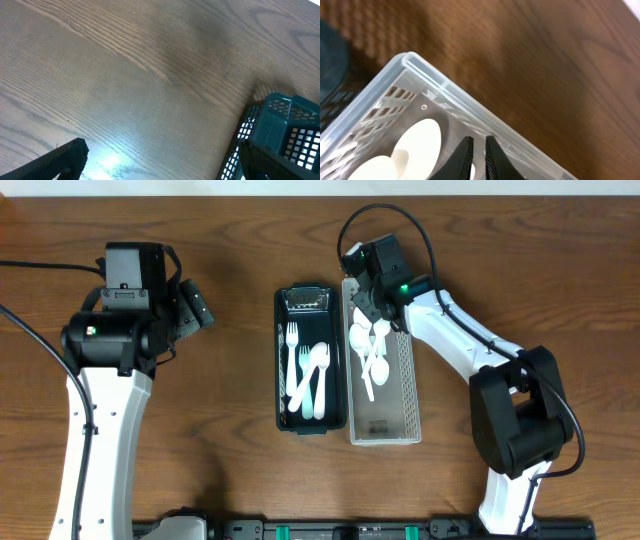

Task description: Pack container

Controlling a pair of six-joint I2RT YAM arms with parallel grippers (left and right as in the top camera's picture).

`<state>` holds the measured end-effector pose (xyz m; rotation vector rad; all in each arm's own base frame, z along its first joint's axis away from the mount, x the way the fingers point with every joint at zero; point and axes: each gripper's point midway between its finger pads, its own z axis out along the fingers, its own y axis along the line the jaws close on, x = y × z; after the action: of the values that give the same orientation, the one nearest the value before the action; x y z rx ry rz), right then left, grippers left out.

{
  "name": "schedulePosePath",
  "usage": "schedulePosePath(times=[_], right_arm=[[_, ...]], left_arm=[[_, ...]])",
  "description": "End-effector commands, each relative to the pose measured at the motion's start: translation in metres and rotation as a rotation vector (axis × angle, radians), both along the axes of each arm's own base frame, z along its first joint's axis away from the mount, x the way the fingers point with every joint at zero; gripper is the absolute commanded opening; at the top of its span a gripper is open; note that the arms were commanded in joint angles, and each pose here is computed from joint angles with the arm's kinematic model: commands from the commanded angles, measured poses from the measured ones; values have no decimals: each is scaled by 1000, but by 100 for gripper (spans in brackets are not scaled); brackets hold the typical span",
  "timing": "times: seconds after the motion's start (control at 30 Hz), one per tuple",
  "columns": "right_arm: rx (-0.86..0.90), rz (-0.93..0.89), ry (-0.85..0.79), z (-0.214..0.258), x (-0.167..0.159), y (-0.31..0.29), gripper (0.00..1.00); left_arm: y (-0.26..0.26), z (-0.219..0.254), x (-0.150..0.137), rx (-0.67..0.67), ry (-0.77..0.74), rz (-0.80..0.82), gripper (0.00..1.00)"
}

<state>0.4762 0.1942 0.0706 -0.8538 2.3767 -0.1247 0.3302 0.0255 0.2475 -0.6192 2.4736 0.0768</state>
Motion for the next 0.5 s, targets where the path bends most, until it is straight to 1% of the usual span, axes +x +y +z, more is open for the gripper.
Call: schedulePosePath(times=[0.0, 0.1, 0.2, 0.27, 0.3, 0.37, 0.4, 0.43, 0.47], right_arm=[[-16, -60, 2, -8, 4, -11, 12], [-16, -60, 2, -8, 4, -11, 12], [-25, -67, -18, 4, 4, -13, 11], [-11, -55, -49, 30, 0, -7, 16], [-2, -51, -70, 43, -2, -6, 20], [25, -48, -125, 80, -7, -5, 35], [34, -48, -142, 92, -10, -6, 37], [51, -53, -168, 115, -17, -11, 51], [64, -62, -181, 127, -22, -14, 61]], left_arm=[[3, 0, -1, 5, 0, 18, 98], [3, 0, -1, 5, 1, 18, 98], [3, 0, -1, 5, 1, 18, 98], [3, 0, -1, 6, 1, 17, 98], [3, 0, -1, 6, 1, 17, 98], [3, 0, -1, 8, 0, 14, 98], [3, 0, -1, 8, -1, 14, 98], [3, 1, 0, 10, -4, 11, 98], [3, 2, 1, 18, -6, -1, 98]])
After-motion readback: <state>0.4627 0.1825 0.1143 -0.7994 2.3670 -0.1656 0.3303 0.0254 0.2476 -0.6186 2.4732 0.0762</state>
